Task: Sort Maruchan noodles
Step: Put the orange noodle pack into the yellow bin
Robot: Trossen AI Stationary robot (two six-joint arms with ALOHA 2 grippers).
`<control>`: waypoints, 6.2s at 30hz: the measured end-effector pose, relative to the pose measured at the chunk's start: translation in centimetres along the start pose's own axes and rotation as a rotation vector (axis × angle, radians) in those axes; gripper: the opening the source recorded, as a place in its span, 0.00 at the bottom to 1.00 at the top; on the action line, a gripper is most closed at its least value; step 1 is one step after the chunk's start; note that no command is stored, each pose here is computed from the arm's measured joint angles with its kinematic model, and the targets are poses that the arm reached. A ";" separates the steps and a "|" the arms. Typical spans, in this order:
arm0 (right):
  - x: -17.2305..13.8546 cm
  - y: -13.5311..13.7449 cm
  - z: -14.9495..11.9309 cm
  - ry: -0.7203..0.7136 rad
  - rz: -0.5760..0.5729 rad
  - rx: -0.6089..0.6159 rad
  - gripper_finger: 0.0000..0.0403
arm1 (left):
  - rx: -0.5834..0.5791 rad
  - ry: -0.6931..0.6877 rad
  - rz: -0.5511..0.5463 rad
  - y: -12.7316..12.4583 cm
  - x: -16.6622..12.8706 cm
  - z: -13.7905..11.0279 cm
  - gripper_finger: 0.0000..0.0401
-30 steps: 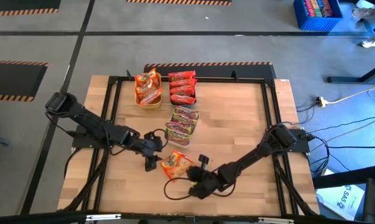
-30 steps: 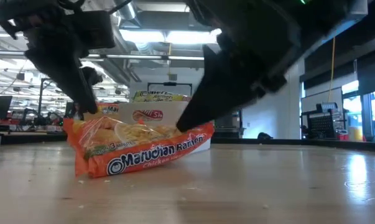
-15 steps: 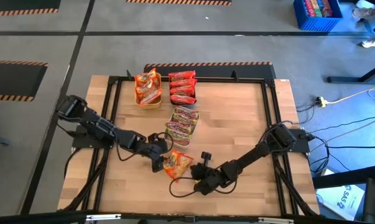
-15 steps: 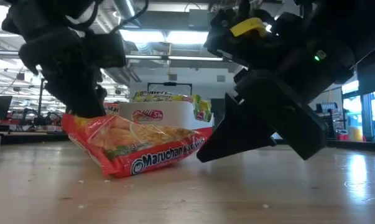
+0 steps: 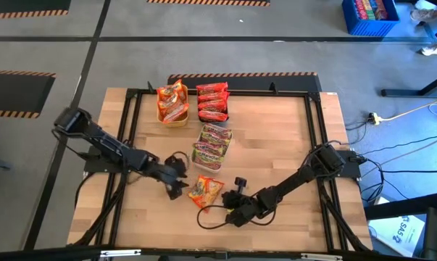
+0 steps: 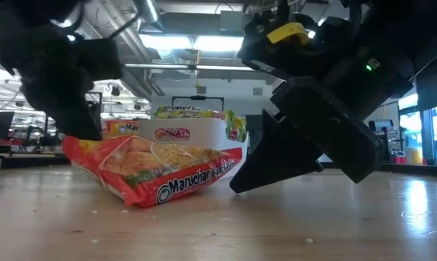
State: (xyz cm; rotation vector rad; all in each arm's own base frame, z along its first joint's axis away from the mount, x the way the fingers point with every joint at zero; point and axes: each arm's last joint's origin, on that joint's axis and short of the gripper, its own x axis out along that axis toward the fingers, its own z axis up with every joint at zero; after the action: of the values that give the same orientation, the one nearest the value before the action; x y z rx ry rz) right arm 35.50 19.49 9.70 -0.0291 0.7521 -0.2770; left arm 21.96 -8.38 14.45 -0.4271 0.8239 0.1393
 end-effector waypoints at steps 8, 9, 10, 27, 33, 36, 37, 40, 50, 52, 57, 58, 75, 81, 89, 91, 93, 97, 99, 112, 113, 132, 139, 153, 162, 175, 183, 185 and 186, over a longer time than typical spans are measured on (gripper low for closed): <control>0.0 -0.2 -0.2 0.017 -0.021 0.021 0.00 | -0.374 -0.281 -0.268 2.9 -1.1 -2.3 0.48; 0.0 -0.2 -0.2 0.021 -0.023 0.014 0.00 | -0.404 -0.278 -0.268 3.0 -1.1 -2.4 0.48; 0.0 -0.3 -0.2 0.026 -0.028 0.003 0.00 | -0.428 -0.267 -0.259 3.1 -1.1 -2.5 0.48; 0.4 -3.8 0.1 0.113 -0.041 -0.240 0.00 | -0.553 -0.148 -0.233 4.2 0.2 -1.5 0.62; 0.4 -3.9 -0.2 0.053 -0.017 -0.130 0.00 | -0.549 -0.093 -0.214 3.3 1.6 -1.9 0.68; 0.5 -3.7 0.1 0.033 0.006 -0.104 0.00 | -0.546 -0.078 -0.219 2.2 2.6 -1.5 0.68; 0.5 -3.6 0.2 0.025 0.017 -0.100 0.00 | -0.541 -0.065 -0.214 2.0 3.0 -1.4 0.68; 0.5 -3.5 0.5 0.004 0.026 -0.090 0.00 | -0.519 -0.050 -0.228 1.1 4.1 -0.8 0.69; 1.0 -2.9 0.5 -0.026 0.099 -0.065 0.00 | -0.477 -0.041 -0.259 -0.7 6.9 0.6 0.68; 1.2 -2.8 0.4 -0.032 0.101 -0.063 0.00 | -0.463 -0.031 -0.267 -1.1 7.4 0.7 0.66; 1.4 -2.7 0.2 -0.033 0.090 -0.065 0.00 | -0.415 -0.029 -0.296 -1.9 7.6 1.4 0.51; 1.4 -2.7 0.2 -0.035 0.087 -0.064 0.00 | -0.403 -0.027 -0.302 -2.0 7.7 1.5 0.47; -0.2 -2.9 0.8 -0.037 0.046 -0.135 0.00 | -0.193 -0.050 -0.312 -2.1 6.8 1.9 0.02; -5.0 -3.2 1.5 0.010 -0.004 -0.147 0.00 | -0.095 -0.063 -0.346 -3.3 3.4 2.6 0.02; -7.2 -5.1 -1.1 0.027 0.013 -0.003 0.00 | 0.039 -0.127 -0.339 -3.4 -3.0 3.8 0.02; -6.8 -5.9 -2.6 0.016 0.029 0.037 0.00 | 0.071 -0.146 -0.317 -3.0 -4.5 4.0 0.02; -6.2 -6.8 -3.7 0.017 0.060 0.076 0.00 | 0.127 -0.164 -0.273 -2.4 -5.8 4.2 0.02; -5.1 -8.9 -5.1 0.012 0.103 0.151 0.00 | 0.224 -0.188 -0.149 -1.6 -9.0 5.4 0.02; -4.6 -9.8 -5.4 0.014 0.109 0.154 0.00 | 0.265 -0.180 -0.045 -1.0 -10.6 6.2 0.02; -1.3 -16.4 -3.8 0.045 -0.066 -0.030 0.00 | 0.426 -0.085 0.576 5.7 -15.2 11.7 0.02; -1.0 -16.9 -3.7 0.053 -0.070 -0.047 0.00 | 0.429 -0.065 0.586 6.5 -15.0 12.1 0.02; 0.4 -21.3 -3.3 0.096 -0.052 -0.109 0.00 | 0.435 0.145 0.710 17.8 -11.7 15.8 0.02; 0.4 -21.3 -3.3 0.086 -0.051 -0.111 0.00 | 0.524 0.187 0.799 18.6 -12.3 16.0 0.02; 0.5 -21.3 -3.1 0.065 -0.044 -0.124 0.00 | 0.619 0.414 0.580 18.1 -9.2 14.4 0.02; 0.5 -21.3 -3.1 0.064 -0.043 -0.122 0.00 | 0.664 0.572 0.561 17.7 -8.3 13.6 0.02; 0.5 -21.2 -3.1 0.062 -0.042 -0.118 0.00 | 0.587 0.719 0.537 17.5 -10.0 14.1 0.02; 0.5 -21.2 -3.1 0.062 -0.042 -0.121 0.00 | 0.539 0.855 0.469 19.3 -6.0 13.2 0.02; 0.5 -21.2 -3.1 0.061 -0.042 -0.120 0.00 | 0.527 0.882 0.458 19.6 -5.3 13.0 0.02; 0.5 -21.2 -3.1 0.061 -0.042 -0.121 0.00 | 0.516 0.892 0.456 19.8 -5.0 13.0 0.02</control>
State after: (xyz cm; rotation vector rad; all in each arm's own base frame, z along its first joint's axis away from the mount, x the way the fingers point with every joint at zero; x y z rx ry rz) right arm 28.69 -0.88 9.77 -0.1511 0.8292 -0.2731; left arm 21.83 15.19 19.67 0.2338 1.7773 0.1505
